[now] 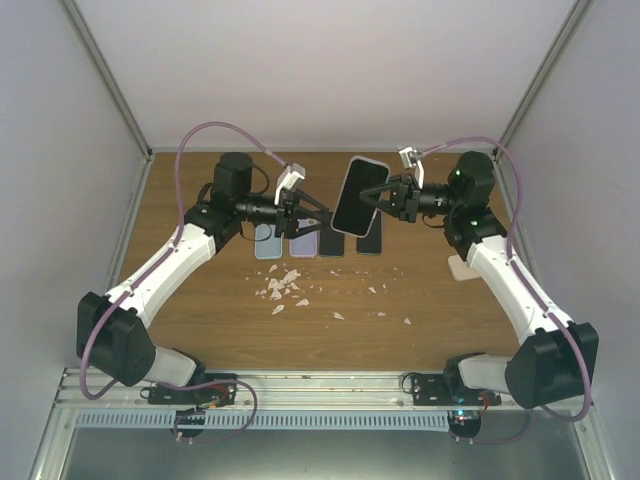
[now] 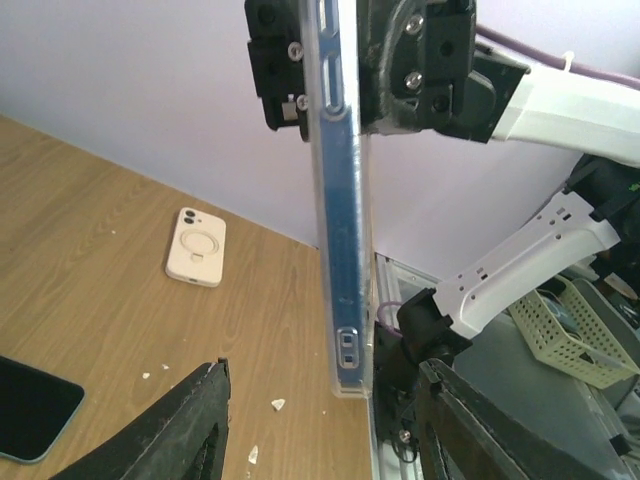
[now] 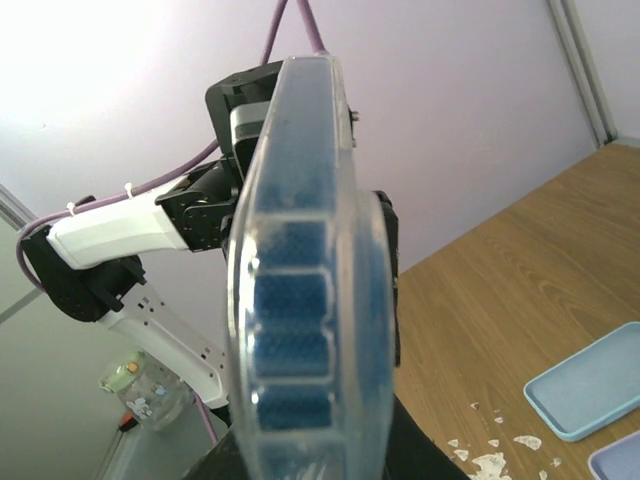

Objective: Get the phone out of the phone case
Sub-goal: Remove the phone case from the phone.

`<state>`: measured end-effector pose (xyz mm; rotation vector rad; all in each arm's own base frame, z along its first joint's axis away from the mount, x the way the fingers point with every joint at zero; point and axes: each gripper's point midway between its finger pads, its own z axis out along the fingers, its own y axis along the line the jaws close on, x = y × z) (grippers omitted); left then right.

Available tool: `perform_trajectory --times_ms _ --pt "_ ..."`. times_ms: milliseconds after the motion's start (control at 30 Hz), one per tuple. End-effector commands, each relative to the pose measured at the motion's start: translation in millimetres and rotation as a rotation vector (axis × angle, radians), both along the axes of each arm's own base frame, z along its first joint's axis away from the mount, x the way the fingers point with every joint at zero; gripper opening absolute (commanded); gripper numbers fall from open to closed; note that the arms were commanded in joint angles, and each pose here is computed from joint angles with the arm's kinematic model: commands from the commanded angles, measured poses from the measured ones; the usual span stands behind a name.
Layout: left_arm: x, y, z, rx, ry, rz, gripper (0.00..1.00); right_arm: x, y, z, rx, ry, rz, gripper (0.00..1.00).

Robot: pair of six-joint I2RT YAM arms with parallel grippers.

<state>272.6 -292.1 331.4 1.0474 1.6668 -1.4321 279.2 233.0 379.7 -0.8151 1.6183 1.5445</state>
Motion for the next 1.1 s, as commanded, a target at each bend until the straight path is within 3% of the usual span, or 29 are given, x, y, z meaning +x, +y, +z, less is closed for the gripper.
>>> perform_trajectory --times_ms 0,1067 --pt "1 4 24 -0.053 -0.09 0.017 0.52 -4 -17 19 0.058 -0.037 -0.031 0.01" --pt "-1 -15 23 -0.085 -0.028 -0.005 0.52 -9 -23 27 0.113 -0.004 -0.03 0.01"
